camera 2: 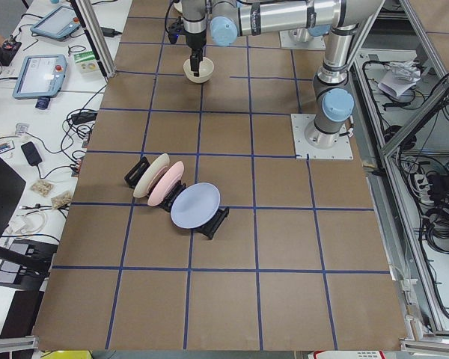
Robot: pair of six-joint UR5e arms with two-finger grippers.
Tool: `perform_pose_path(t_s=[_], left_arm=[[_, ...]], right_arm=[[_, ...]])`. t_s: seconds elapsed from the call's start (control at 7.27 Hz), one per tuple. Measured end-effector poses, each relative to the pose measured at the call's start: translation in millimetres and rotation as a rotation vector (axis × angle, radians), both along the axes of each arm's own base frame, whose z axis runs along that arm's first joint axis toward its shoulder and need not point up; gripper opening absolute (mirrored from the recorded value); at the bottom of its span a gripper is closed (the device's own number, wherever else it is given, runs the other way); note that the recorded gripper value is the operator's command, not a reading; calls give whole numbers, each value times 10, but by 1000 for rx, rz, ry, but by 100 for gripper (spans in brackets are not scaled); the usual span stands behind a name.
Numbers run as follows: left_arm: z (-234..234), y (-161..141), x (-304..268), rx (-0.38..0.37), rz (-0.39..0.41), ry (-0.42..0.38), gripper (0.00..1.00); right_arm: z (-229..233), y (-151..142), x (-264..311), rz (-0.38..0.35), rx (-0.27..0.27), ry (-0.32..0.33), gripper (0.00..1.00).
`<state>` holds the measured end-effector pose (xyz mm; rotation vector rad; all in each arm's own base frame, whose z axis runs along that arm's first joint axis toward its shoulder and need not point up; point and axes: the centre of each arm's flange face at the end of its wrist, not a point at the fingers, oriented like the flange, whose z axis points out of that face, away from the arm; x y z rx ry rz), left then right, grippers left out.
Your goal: Place bowl and put lemon in it
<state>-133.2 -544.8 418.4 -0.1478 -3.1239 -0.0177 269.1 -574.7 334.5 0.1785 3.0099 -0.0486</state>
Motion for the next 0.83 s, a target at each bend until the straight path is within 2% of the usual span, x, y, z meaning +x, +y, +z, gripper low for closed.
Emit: perform_pose_path(t_s=[0.55,0.83], left_arm=[[413,418,-42,-5,27,16,100],[534,477,-41,-17,32,6,100]], right_arm=[[-487,84,665,-7,2,-9,0],[-730,109,858,-13,12,-10,0]])
